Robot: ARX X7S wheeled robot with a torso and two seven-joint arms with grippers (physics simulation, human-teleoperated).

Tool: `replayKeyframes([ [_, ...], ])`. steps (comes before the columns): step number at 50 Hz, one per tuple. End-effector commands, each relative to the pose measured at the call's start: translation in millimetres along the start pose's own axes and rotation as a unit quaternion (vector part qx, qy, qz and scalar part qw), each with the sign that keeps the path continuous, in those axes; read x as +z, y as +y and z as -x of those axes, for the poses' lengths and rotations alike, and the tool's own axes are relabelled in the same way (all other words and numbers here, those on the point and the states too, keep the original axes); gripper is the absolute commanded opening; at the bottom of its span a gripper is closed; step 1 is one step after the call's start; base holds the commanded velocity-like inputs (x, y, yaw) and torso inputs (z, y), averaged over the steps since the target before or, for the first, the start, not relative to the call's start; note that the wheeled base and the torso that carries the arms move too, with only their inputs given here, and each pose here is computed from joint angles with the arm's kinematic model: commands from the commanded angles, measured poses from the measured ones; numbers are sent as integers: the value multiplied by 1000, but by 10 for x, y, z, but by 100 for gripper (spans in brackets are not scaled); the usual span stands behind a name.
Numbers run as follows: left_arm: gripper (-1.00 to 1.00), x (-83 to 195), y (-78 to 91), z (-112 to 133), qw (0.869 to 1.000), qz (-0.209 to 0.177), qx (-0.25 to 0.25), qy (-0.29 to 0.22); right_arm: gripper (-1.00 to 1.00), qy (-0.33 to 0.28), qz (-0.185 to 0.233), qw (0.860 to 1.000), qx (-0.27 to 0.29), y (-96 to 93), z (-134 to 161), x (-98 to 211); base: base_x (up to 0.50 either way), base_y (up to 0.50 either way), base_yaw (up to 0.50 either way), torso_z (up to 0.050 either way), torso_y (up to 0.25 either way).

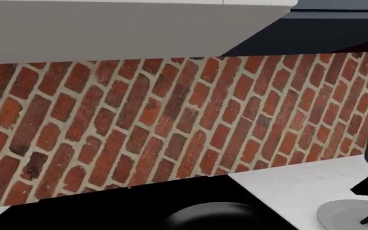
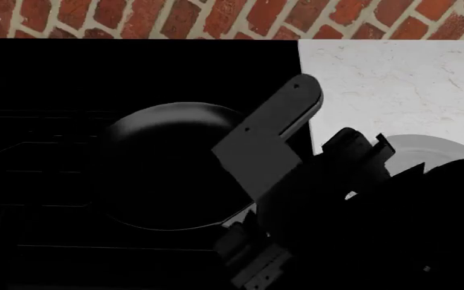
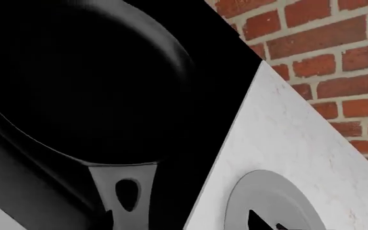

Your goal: Pick up the pan and dump the vegetables in it onto the plate. Then return the pan to the stove.

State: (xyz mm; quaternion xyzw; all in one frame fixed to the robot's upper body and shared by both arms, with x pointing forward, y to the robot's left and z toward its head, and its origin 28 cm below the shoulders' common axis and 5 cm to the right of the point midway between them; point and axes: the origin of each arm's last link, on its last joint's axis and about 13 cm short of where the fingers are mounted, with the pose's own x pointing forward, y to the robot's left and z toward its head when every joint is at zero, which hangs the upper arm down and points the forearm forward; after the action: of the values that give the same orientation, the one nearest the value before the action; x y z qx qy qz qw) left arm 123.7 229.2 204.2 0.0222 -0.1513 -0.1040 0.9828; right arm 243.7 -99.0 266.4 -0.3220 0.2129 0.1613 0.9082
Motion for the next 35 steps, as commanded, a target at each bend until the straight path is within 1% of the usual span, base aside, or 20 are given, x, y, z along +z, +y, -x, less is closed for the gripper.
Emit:
replayKeyframes([
  [1, 100, -7, 20, -71, 1000, -17, -3, -19, 100, -96, 3, 995, -43, 130, 429, 48, 0, 0, 0, 0, 0],
  [3, 100, 1, 27, -65, 1000, -17, -1, -19, 100, -126, 0, 990, -60, 180, 561, 40, 0, 0, 0, 0, 0],
  [5, 100, 1, 27, -61, 1000, -17, 0, -19, 100, -139, -3, 988, -64, 224, 665, 23, 0, 0, 0, 0, 0],
  [10, 100, -4, 22, -55, 1000, -15, -1, -20, 100, -159, -9, 984, -76, 326, 805, -61, 0, 0, 0, 0, 0],
  [14, 100, -19, 20, -52, 1000, -14, -1, -19, 100, -194, -28, 977, -89, 434, 905, -154, 0, 0, 0, 0, 0],
  [15, 100, -11, 20, -47, 1000, -14, -1, -19, 100, -198, -31, 975, -98, 439, 934, -181, 0, 0, 0, 0, 0],
  [23, 100, -12, 15, -31, 1000, -13, -1, -19, 100, -226, -54, 968, -99, 511, 1099, -326, 0, 0, 0, 0, 0],
  [24, 100, -9, 2, -30, 1000, -14, -3, -18, 100, -205, -42, 974, -84, 539, 1158, -395, 0, 0, 0, 0, 0],
  [25, 100, -15, -1, -35, 1000, -14, -4, -18, 100, -216, -52, 972, -76, 507, 1209, -418, 0, 0, 0, 0, 0],
  [26, 100, -32, -3, -44, 1000, -13, -4, -16, 100, -254, -77, 959, -99, 459, 1238, -394, 0, 0, 0, 0, 0],
  [27, 100, -45, -6, -52, 1000, -12, -5, -15, 100, -269, -85, 953, -110, 446, 1231, -395, 0, 0, 0, 0, 0],
  [29, 100, -151, -7, -146, 999, -40, 8, -11, 100, -289, -76, 944, -140, 489, 1082, -427, 0, 0, 0, 0, 0],
  [30, 100, -285, -10, -320, 999, -31, 7, 0, 100, -302, -86, 939, -140, 534, 932, -419, 0, 0, 0, 0, 0],
  [31, 100, -473, -67, -609, 998, -63, -2, 29, 100, -264, -39, 959, -91, 619, 723, -473, 0, 0, 0, 0, 0],
  [32, 100, -655, -41, -846, 993, -107, 5, 44, 100, -218, -73, 973, -25, 699, 578, -494, 0, 0, 0, 0, 0],
  [33, 100, -803, -215, -1088, 993, -81, -44, 68, 100, -173, -123, 977, 17, 696, 293, -433, 0, 0, 0, 0, 0],
  [34, 100, -966, -447, -1305, 989, -77, -89, 95, 100, -216, -150, 963, 59, 735, 15, -123, 0, 0, 0, 0, 0],
  [35, 100, -1160, -678, -1451, 980, -128, -133, 81, 100, -230, -155, 957, 88, 806, -290, -7, 0, 0, 0, 0, 0],
])
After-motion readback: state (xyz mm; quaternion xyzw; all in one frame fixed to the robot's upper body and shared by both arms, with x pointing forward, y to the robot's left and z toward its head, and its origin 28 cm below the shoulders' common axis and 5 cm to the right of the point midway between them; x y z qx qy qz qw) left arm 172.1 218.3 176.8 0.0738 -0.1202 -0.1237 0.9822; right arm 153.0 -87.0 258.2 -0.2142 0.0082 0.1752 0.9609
